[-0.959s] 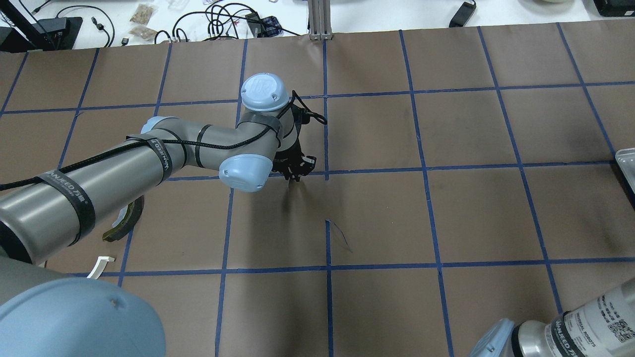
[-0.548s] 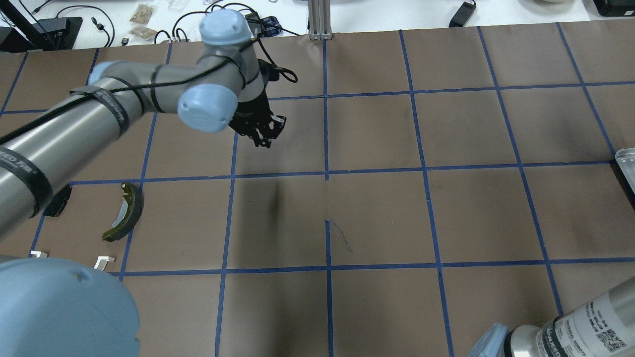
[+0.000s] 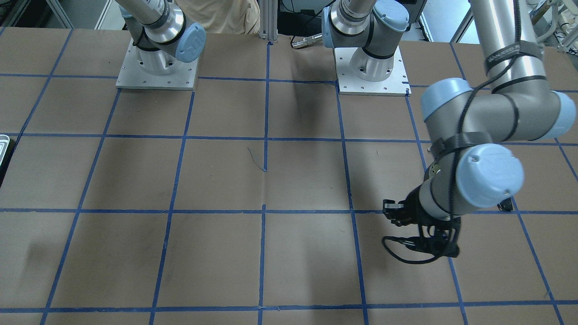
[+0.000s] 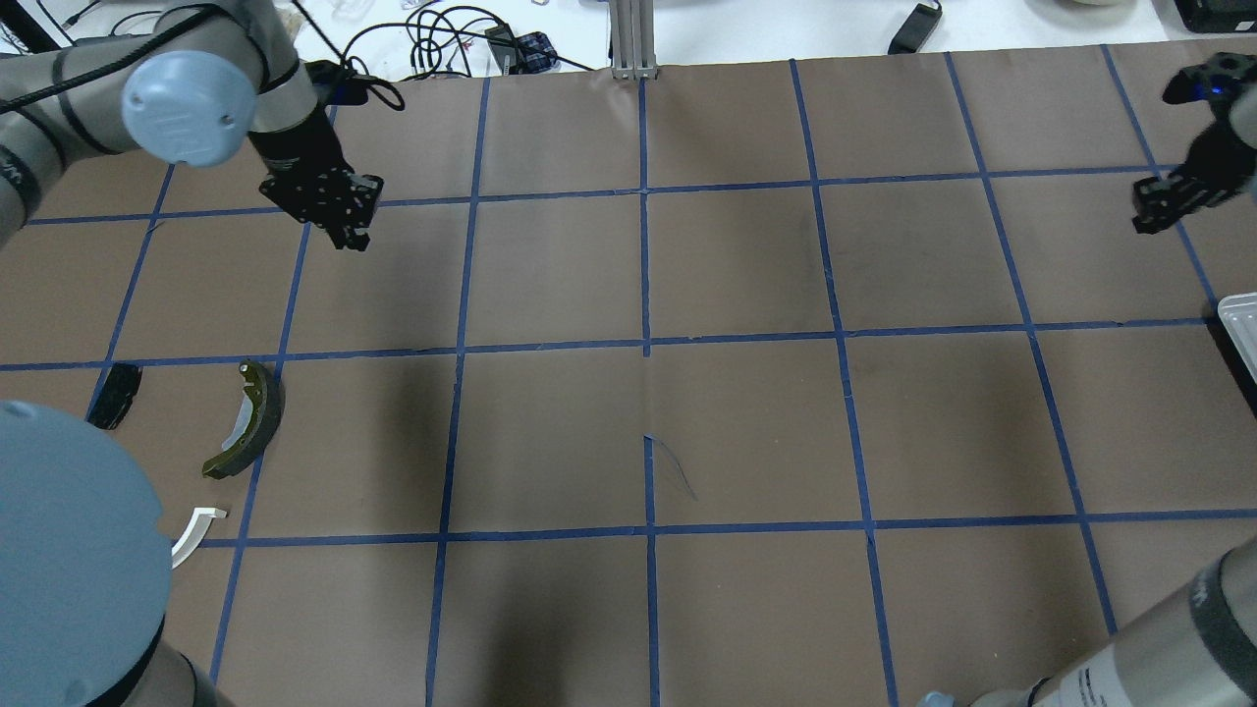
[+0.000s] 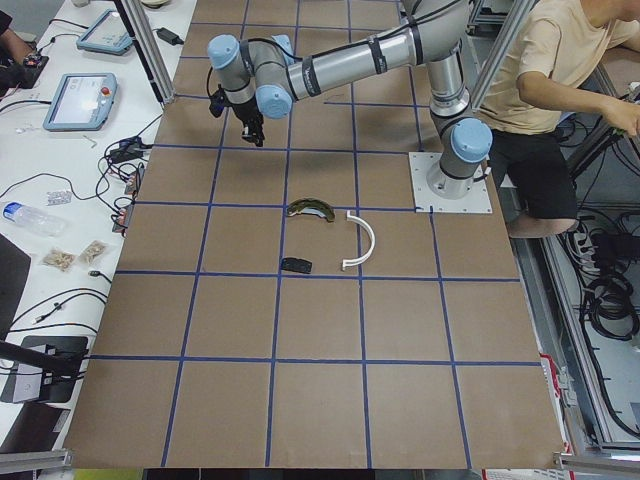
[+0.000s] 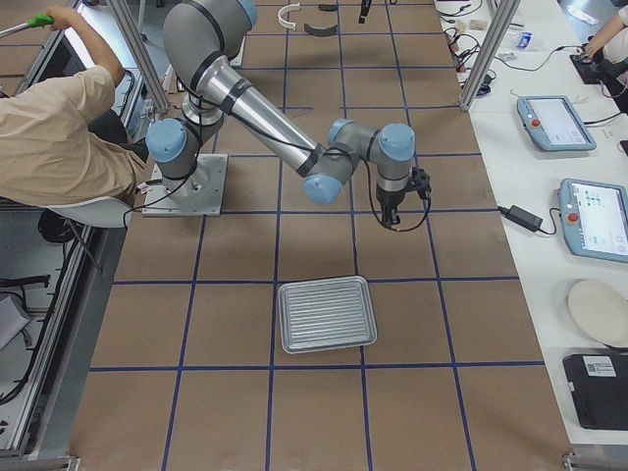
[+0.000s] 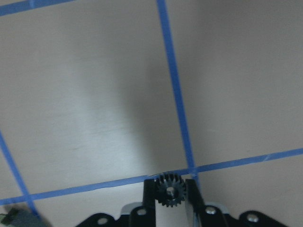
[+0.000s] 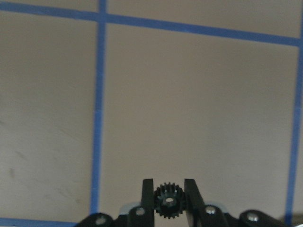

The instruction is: Place bearing gear from tray to pile

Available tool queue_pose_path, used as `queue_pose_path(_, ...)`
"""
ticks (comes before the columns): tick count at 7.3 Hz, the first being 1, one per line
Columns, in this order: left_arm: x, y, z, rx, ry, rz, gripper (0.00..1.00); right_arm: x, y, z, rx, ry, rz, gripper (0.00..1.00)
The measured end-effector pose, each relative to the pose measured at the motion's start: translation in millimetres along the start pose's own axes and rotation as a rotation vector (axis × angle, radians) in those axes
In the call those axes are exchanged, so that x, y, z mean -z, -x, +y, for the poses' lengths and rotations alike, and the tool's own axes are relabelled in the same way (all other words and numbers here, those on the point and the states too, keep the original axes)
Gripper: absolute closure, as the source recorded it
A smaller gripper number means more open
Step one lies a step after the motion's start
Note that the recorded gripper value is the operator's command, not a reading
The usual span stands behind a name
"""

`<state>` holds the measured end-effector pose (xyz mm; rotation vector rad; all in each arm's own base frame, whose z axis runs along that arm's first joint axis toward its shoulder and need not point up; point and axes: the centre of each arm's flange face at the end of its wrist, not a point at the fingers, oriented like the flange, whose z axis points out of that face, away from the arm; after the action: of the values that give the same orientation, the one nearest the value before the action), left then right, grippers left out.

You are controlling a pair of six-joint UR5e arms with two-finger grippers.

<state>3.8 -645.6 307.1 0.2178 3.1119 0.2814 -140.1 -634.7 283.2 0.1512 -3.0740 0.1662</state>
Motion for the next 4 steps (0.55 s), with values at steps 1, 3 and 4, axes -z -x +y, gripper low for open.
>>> queue_pose_path(1, -14, 34, 18, 0.009, 0.04, -0.024, 1.0, 3, 71, -17, -0.02, 0.008, -0.006, 0.96)
queue_pose_path(3, -40, 100, 56, 0.019, 0.071, -0.019, 1.0, 9, 237, -28, -0.054, 0.018, -0.021, 0.96)
queue_pose_path(4, -58, 127, 72, 0.023, 0.07, -0.008, 1.0, 4, 330, -19, -0.074, 0.029, -0.038, 0.96)
